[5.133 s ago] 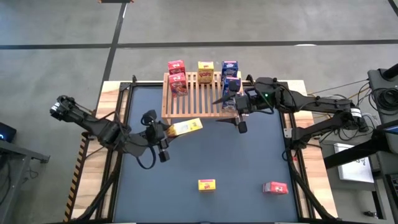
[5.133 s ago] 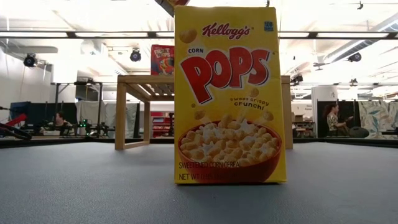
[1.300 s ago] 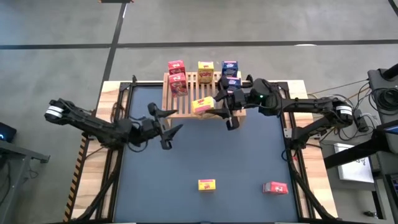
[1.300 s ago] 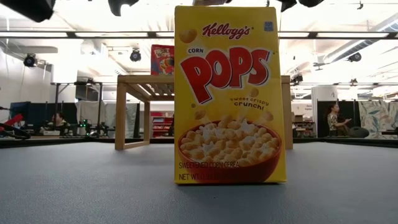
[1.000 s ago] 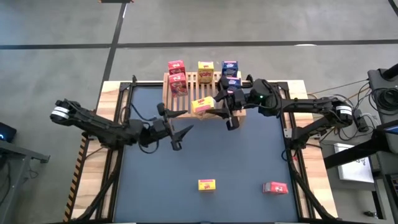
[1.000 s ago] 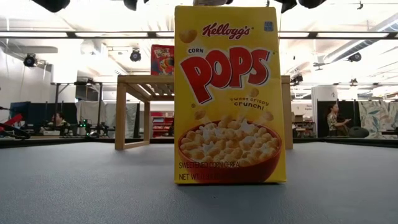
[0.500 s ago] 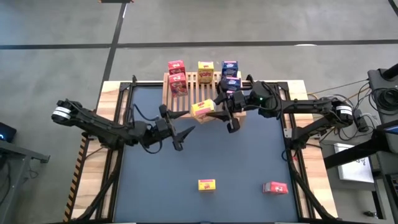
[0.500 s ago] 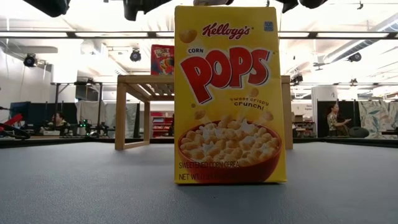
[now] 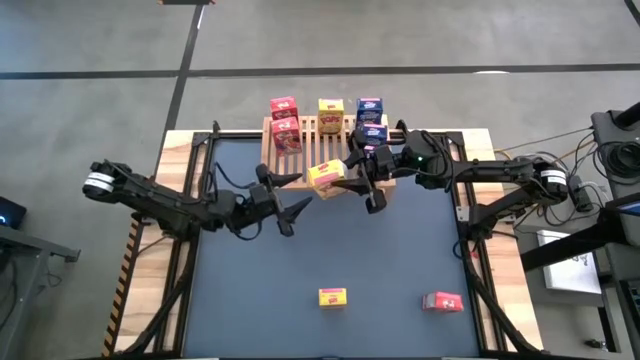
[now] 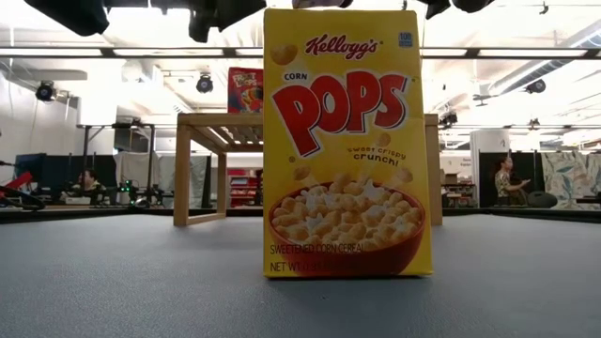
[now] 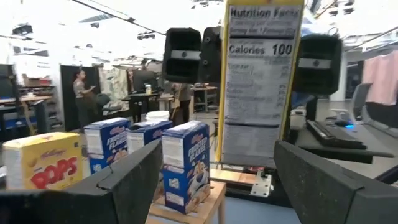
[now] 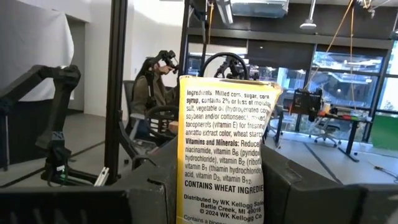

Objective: Stack cereal on shelf
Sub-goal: Put the left yellow cereal box on the shelf aligned with the yellow cereal box

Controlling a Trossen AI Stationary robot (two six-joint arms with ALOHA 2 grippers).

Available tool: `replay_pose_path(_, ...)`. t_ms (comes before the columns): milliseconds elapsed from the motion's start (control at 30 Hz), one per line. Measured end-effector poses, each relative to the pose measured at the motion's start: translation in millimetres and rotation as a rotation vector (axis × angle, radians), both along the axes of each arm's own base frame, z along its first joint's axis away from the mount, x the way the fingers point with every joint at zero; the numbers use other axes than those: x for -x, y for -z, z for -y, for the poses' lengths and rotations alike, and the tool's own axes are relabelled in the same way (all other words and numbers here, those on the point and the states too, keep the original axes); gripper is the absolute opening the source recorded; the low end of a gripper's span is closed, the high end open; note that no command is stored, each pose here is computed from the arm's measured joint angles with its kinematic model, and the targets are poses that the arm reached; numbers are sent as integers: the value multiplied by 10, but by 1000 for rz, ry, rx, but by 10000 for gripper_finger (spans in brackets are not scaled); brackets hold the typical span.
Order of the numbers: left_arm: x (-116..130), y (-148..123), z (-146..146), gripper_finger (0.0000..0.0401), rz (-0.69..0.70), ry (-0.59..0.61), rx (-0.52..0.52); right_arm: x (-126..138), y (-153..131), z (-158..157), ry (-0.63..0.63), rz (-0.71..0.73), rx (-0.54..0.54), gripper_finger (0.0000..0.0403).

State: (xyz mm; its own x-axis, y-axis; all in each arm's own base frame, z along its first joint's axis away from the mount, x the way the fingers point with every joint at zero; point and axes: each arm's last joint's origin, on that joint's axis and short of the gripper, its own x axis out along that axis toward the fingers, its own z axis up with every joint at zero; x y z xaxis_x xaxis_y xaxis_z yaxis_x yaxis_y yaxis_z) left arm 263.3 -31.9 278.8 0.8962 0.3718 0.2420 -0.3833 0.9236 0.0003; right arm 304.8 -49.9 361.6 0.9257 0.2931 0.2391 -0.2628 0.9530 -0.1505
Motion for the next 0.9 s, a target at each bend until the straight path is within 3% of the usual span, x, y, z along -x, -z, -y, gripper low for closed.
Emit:
replay_pose_path(433, -19, 0, -88, 293, 16, 17, 1, -6, 16, -7, -6, -11, -22, 132)
replay_pose_path(667, -110, 63, -133, 294, 33, 155, 2, -67, 87, -6, -4, -29, -9, 132)
replay_pose_path(900, -169, 140, -151, 328, 11, 173, 17, -104, 134, 3, 6, -38, 6, 132)
